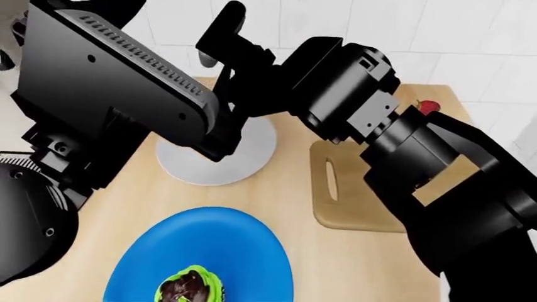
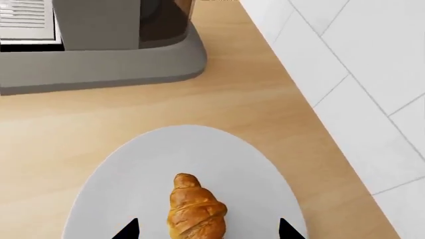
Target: From the different types of pastries on the counter, select a croissant and place it on the cutting board. Then retrieve a jar of jam from the cabinet and place it alongside the croissant on the cutting board.
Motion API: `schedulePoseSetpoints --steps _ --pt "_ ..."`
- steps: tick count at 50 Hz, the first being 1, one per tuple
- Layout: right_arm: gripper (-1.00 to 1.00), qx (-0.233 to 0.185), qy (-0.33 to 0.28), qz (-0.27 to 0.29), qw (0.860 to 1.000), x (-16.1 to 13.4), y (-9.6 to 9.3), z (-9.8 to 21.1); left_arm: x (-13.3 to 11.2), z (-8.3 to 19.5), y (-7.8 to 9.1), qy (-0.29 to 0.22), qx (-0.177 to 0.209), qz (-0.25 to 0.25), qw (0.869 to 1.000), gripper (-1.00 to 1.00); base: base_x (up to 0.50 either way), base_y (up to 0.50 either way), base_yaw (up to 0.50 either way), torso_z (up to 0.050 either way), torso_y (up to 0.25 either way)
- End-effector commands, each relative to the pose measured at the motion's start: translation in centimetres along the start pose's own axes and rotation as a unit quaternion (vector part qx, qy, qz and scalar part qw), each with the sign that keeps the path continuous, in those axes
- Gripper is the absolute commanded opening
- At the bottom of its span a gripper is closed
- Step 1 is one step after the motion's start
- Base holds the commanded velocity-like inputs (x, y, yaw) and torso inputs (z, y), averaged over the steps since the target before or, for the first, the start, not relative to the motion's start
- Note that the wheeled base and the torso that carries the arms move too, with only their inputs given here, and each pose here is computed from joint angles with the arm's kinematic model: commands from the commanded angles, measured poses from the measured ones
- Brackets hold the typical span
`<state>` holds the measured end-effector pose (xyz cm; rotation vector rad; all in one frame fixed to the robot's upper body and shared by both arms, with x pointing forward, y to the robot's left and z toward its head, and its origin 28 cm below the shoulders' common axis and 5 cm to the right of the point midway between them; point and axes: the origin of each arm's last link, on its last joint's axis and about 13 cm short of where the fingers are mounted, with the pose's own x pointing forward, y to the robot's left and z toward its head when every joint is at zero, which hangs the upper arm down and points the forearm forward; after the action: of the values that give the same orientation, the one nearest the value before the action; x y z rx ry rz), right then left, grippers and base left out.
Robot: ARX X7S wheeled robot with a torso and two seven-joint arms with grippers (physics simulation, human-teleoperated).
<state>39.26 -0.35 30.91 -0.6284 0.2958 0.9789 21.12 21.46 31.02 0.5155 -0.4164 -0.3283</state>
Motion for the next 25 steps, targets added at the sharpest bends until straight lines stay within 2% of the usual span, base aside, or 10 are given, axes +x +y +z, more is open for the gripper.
schedulePoseSetpoints --steps 1,15,25 --pt "1.00 -0.001 -0.022 -0.001 1.000 0.30 0.13 0.54 -0.02 -0.20 -0.11 0.001 0.003 -0.003 1.000 1.00 0.00 0.00 0.00 0.000 -0.148" --pt "1.00 -0.006 -0.016 0.011 1.000 0.60 0.37 0.61 -0.08 -0.12 -0.06 -0.001 0.002 -0.004 1.000 1.00 0.00 0.00 0.00 0.000 -0.144" --pt "1.00 -0.005 0.001 0.015 1.000 1.03 0.61 -0.02 -0.09 -0.08 -0.11 -0.003 0.001 -0.006 1.000 1.00 0.00 0.00 0.00 0.000 -0.005"
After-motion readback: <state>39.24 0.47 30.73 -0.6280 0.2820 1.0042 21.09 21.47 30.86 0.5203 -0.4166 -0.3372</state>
